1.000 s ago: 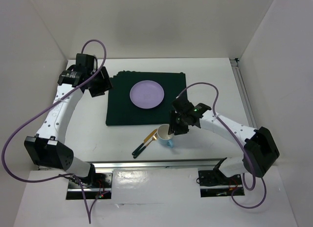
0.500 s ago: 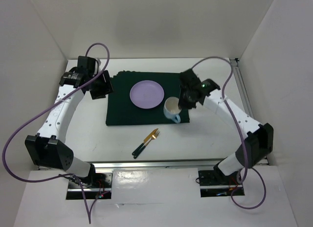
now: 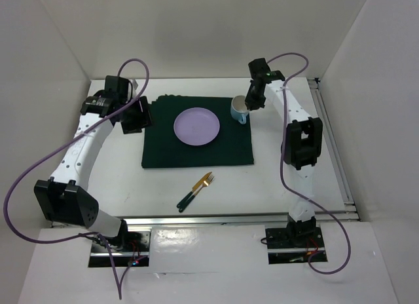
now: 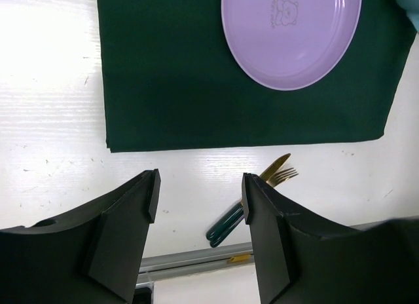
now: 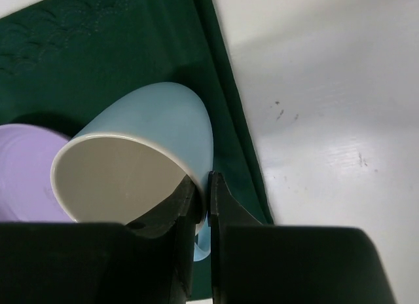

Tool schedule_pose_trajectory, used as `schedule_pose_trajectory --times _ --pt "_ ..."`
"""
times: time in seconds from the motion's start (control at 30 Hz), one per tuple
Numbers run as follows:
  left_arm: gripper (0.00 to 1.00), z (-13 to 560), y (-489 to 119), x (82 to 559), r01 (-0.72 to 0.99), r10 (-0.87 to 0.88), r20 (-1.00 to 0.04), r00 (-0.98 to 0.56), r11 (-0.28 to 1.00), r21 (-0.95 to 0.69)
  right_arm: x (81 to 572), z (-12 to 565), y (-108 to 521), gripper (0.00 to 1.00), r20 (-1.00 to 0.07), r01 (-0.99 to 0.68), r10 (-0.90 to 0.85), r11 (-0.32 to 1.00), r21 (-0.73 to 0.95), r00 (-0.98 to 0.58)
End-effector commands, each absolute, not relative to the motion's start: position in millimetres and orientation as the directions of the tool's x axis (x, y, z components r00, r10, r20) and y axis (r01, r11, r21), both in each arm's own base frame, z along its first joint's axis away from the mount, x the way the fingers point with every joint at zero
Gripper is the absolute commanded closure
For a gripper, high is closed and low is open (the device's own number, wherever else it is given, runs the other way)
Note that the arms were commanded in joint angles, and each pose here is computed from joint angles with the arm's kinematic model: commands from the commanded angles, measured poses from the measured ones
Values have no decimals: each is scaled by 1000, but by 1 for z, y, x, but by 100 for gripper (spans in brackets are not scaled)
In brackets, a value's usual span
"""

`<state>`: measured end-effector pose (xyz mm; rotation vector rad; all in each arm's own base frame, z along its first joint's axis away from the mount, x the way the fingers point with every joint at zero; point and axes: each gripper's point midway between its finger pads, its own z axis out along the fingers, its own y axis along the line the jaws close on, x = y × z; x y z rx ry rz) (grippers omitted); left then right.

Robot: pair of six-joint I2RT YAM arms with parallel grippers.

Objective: Set the dinner table for one person

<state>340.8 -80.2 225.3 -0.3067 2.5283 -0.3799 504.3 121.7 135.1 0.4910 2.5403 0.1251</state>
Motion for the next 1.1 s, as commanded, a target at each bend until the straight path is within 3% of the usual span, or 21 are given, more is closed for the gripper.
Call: schedule_pose_trajectory --times 0.0,0.4,0.73,0.87,0.9,0.93,1.07 --pt "30 217 -84 337 -110 -266 -472 -840 936 -333 543 183 147 100 -592 239 386 919 314 -707" --pt "30 196 -101 324 -59 -198 -435 -878 948 -313 563 139 141 100 -576 286 396 918 275 -716" --pt "29 166 -135 277 42 -86 -371 -924 945 -324 579 138 150 100 -596 263 411 909 323 -690" --pt "29 160 -142 259 65 -58 -356 -933 944 -324 583 130 154 80 -581 255 409 909 331 -704" --pt "29 160 -146 257 70 -54 -353 -934 942 -327 584 133 155 64 -586 252 410 908 335 -699" --pt "29 159 -149 252 84 -39 -353 -935 941 -328 584 133 155 55 -586 252 410 908 335 -699" --pt "29 152 -155 239 113 -2 -336 -942 940 -322 583 138 157 50 -590 241 412 906 349 -694"
